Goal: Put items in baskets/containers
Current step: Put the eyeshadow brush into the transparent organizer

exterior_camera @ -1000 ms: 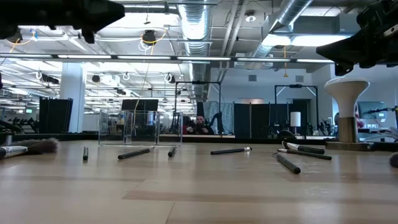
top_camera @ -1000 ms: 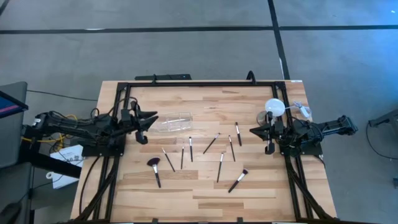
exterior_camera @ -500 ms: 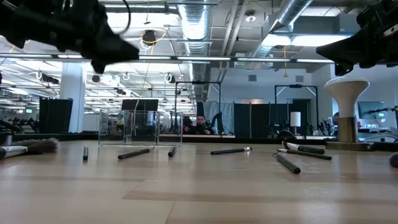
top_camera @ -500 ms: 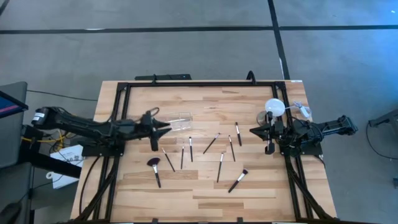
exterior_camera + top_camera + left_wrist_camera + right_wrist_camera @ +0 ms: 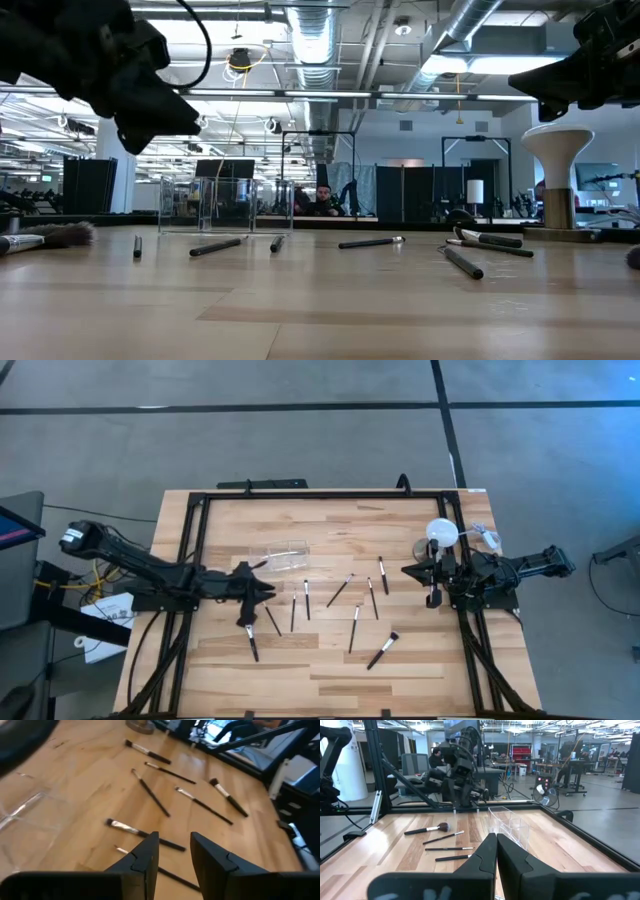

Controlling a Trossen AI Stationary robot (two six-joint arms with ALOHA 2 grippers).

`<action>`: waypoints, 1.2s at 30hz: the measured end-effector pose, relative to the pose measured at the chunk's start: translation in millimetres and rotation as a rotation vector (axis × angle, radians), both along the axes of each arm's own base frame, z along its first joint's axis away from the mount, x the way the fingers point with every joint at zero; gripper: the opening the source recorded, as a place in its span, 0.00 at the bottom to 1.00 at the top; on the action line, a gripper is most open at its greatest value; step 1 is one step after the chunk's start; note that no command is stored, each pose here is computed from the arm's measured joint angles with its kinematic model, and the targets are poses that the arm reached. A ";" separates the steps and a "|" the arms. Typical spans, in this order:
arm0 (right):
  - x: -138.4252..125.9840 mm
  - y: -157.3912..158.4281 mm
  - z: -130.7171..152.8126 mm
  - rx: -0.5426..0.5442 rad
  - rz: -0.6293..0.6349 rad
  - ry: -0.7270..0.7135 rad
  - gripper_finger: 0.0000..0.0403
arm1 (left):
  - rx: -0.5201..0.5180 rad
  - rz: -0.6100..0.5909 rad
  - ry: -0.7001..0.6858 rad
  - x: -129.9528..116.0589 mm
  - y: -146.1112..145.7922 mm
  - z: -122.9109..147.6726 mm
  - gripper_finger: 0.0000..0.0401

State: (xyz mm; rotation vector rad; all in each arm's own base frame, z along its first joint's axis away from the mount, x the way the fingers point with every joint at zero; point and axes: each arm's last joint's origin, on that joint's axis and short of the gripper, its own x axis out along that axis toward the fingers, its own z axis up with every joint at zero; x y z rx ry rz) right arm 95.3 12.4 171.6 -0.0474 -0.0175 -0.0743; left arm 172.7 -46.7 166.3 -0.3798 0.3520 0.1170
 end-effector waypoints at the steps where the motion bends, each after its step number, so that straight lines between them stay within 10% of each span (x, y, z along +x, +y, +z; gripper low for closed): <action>1: 0.0 0.0 0.0 0.000 0.000 0.000 0.01 | -0.015 -0.003 -0.005 -0.7 -1.2 0.8 0.27; 10: 0.0 0.0 -0.1 0.000 0.000 0.000 0.01 | -0.176 -0.005 -0.022 -7.1 -3.1 7.0 0.27; 36: 0.0 0.0 0.0 0.000 0.000 0.000 0.01 | -0.093 -0.054 -0.024 -15.0 -0.6 12.3 0.27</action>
